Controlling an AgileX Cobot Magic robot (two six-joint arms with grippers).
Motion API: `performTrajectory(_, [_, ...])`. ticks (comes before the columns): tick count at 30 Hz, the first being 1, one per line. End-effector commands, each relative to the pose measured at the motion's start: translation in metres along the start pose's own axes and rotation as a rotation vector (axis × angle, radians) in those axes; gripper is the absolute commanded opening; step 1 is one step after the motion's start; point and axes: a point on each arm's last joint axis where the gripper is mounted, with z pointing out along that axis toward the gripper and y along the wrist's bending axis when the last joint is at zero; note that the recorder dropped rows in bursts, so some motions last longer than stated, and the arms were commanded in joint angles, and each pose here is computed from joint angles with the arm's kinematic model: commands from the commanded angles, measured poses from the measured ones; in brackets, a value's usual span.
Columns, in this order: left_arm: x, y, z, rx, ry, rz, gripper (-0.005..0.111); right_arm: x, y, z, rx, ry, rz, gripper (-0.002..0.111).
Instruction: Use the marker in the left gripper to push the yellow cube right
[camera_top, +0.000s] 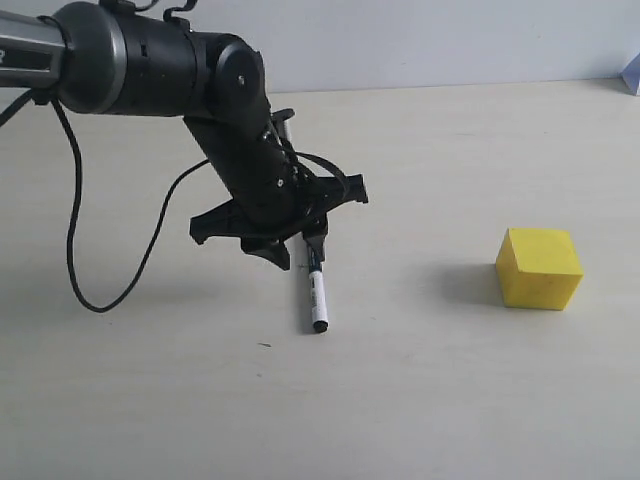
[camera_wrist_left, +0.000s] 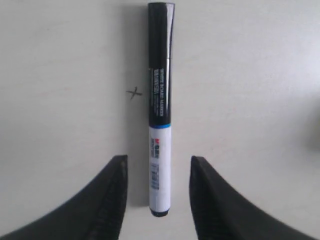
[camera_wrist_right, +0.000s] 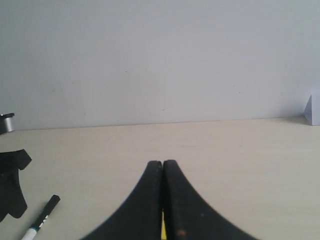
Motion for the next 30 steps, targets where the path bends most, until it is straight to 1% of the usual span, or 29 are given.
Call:
performTrajectory(1, [0.001,0.001,-0.019,-0.015,-0.006,0.037,0.041,0.001,0.000,0.000,-0.001,-0.009,-0.002,0.000])
performTrajectory(4, [0.001,0.001,-0.029,-0.019,-0.025,0.059,0.038,0.001,0.000,0.000,-0.001,-0.009,-0.002,0.000])
performTrajectory(6, [0.002,0.000,-0.035,-0.016,-0.037,0.076,0.033,0.001,0.000,0.000,-0.001,-0.009,-0.002,0.000])
performTrajectory(9, [0.002,0.000,-0.047,-0.016,-0.068,0.153,0.016,0.001,0.000,0.000,-0.001,-0.009,-0.002,0.000])
performTrajectory(11, [0.001,0.000,-0.057,-0.028,-0.101,0.222,0.000,0.001,0.000,0.000,-0.001,-0.009,-0.002,0.000])
performTrajectory(14, [0.005,-0.001,-0.070,-0.076,-0.193,0.343,0.000,0.001,0.000,0.000,-0.001,-0.009,-0.002,0.000])
performTrajectory(16, [0.013,-0.003,-0.076,-0.077,-0.292,0.383,0.000,0.001,0.000,0.000,-0.001,-0.009,-0.002,0.000])
performTrajectory(18, [0.027,-0.006,-0.079,-0.032,-0.395,0.417,0.000,0.001,0.000,0.000,-0.001,-0.009,-0.002,0.000])
performTrajectory(20, [0.043,-0.010,-0.085,0.071,-0.504,0.465,0.000,0.001,0.000,0.000,-0.001,-0.009,-0.002,0.000])
performTrajectory(23, [0.071,-0.015,-0.097,0.236,-0.618,0.562,0.000,0.001,0.000,0.000,-0.001,-0.009,-0.002,0.000])
performTrajectory(26, [0.096,-0.014,-0.106,0.365,-0.683,0.613,0.000,0.001,0.000,0.000,-0.001,-0.009,-0.002,0.000])
performTrajectory(27, [0.103,-0.012,-0.109,0.388,-0.693,0.624,0.000,0.001,0.000,0.000,-0.001,-0.009,-0.002,0.000])
performTrajectory(30, [0.117,-0.006,-0.117,0.403,-0.691,0.644,0.000,0.001,0.000,0.000,-0.001,-0.009,-0.002,0.000])
